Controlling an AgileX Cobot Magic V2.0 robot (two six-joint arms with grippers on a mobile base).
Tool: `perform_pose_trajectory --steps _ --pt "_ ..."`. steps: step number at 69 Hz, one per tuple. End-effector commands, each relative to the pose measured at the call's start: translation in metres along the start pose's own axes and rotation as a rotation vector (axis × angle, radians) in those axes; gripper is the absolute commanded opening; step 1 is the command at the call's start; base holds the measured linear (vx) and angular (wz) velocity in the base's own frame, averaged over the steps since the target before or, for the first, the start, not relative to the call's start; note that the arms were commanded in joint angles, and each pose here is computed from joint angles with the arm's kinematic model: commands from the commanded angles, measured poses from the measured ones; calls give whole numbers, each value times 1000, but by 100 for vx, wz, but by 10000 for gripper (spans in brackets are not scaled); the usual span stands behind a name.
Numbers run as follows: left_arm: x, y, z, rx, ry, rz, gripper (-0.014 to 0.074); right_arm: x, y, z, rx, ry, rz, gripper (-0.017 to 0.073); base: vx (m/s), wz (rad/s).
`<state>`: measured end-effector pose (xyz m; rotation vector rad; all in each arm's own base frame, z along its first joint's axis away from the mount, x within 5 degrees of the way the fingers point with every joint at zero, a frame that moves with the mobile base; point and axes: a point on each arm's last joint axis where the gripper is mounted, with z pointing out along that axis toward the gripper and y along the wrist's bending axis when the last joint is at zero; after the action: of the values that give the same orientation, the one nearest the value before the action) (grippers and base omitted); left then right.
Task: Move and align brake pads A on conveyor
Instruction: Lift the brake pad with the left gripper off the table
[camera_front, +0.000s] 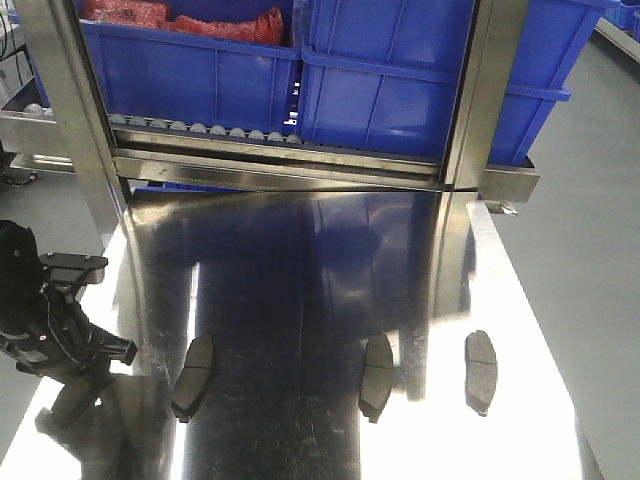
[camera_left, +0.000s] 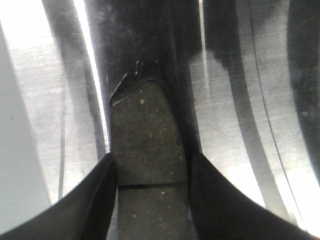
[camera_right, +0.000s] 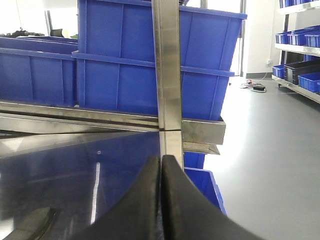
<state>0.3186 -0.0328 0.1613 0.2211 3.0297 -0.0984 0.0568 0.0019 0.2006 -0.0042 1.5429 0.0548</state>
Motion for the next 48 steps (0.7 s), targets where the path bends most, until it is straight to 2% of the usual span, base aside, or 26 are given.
perform_pose_trajectory --steps 1,9,25,48 --pt "0 -4 -14 17 -30 -12 -8 -3 1 -1 -4 -73 -15 -11 0 0" --pt "6 -6 -25 19 -73 -16 -7 -3 1 -1 -4 -73 -15 -11 0 0" --pt "29 -9 -67 8 -239 -9 -6 -3 1 -1 -4 -74 -15 -11 0 0" --pt "92 -18 -122 24 -531 -22 -6 -3 1 -1 -4 -73 -15 -11 0 0"
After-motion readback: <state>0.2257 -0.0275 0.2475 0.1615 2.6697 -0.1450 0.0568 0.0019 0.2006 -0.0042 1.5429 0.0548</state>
